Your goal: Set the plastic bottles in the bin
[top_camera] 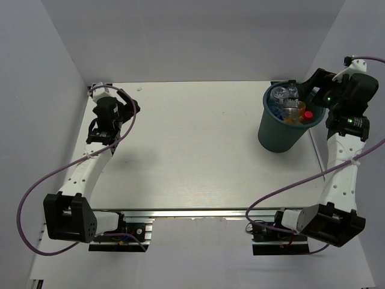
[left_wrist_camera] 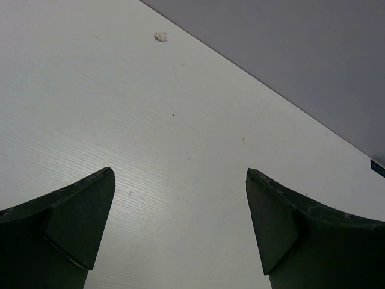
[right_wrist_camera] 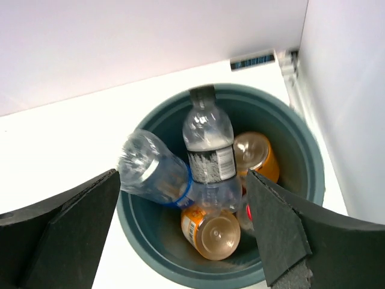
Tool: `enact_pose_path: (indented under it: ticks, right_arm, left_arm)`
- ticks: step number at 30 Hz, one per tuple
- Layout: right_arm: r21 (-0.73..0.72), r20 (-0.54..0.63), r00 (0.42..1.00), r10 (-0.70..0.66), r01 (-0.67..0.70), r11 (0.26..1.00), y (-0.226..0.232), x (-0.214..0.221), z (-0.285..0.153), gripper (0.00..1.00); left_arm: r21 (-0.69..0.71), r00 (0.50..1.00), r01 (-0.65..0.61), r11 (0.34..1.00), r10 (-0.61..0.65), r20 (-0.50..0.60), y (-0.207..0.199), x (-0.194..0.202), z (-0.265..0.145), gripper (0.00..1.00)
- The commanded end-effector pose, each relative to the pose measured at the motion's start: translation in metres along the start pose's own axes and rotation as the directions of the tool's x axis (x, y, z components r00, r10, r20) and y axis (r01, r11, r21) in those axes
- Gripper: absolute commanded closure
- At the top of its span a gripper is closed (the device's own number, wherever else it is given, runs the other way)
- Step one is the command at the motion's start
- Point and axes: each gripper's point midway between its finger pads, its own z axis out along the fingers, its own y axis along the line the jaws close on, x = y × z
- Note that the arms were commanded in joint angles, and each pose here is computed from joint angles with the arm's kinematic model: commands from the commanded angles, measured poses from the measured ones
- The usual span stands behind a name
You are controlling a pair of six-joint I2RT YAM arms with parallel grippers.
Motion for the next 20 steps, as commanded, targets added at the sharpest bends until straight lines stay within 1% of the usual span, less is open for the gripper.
enact_pose_path:
  ticks: [1, 4, 5, 6, 7, 8, 9, 11, 12, 15, 16, 20]
  right_arm:
    - [-0.011, 0.112, 0.992, -0.065, 0.067, 0.998, 0.014, -0.036, -0.029, 0.11]
    - [0.037, 0.162, 0.984, -0.079, 0.074, 0.997, 0.013, -0.039, -0.049, 0.11]
    - [0.080, 0.151, 0.986, -0.073, 0.061, 0.995, 0.004, -0.027, -0.051, 0.11]
    - [0.102, 0.187, 0.980, -0.066, 0.047, 0.994, 0.005, -0.029, -0.065, 0.11]
    - [0.134, 0.189, 0.981, -0.051, 0.026, 0.991, 0.000, -0.023, -0.070, 0.11]
    - [0.206, 0.200, 0.979, -0.030, -0.012, 0.978, -0.013, -0.017, -0.077, 0.11]
    - [0.230, 0.185, 0.983, 0.002, -0.046, 0.972, -0.018, 0.003, -0.084, 0.11]
    - [0.292, 0.173, 0.984, 0.028, -0.078, 0.953, -0.029, 0.025, -0.093, 0.11]
    - [0.303, 0.134, 0.990, 0.046, -0.085, 0.949, -0.035, 0.050, -0.090, 0.11]
    - [0.319, 0.177, 0.983, 0.040, -0.096, 0.943, -0.035, 0.066, -0.113, 0.11]
    - [0.328, 0.162, 0.986, 0.045, -0.096, 0.940, -0.038, 0.078, -0.112, 0.11]
    - [0.311, 0.172, 0.984, 0.033, -0.087, 0.946, -0.034, 0.081, -0.118, 0.11]
  left_arm:
    - [0.008, 1.000, -0.013, 1.000, 0.013, 0.022, -0.007, -0.017, -0.001, 0.02]
    - [-0.017, 1.000, -0.021, 1.000, 0.021, 0.009, -0.002, -0.015, -0.003, 0.02]
    - [-0.024, 1.000, -0.023, 0.999, 0.023, 0.003, 0.000, -0.013, -0.004, 0.02]
    - [-0.031, 1.000, -0.019, 0.999, 0.019, 0.002, 0.003, -0.013, -0.007, 0.02]
    - [-0.033, 1.000, -0.015, 0.999, 0.016, 0.002, 0.003, -0.012, -0.009, 0.02]
    - [-0.046, 1.000, -0.014, 0.999, 0.014, -0.008, 0.009, -0.006, -0.010, 0.02]
    - [-0.046, 1.000, -0.005, 0.999, 0.004, -0.007, 0.010, -0.004, -0.013, 0.02]
    - [-0.052, 1.000, 0.000, 0.999, 0.000, -0.003, 0.015, -0.001, -0.019, 0.02]
    - [-0.064, 1.000, -0.002, 0.998, 0.001, -0.009, 0.019, 0.002, -0.022, 0.02]
    - [-0.112, 1.000, -0.014, 0.994, 0.013, -0.009, 0.032, 0.005, -0.030, 0.02]
    - [-0.125, 1.000, -0.017, 0.992, 0.016, -0.007, 0.036, 0.006, -0.033, 0.02]
    - [-0.142, 1.000, -0.022, 0.990, 0.025, 0.016, 0.044, 0.004, -0.046, 0.02]
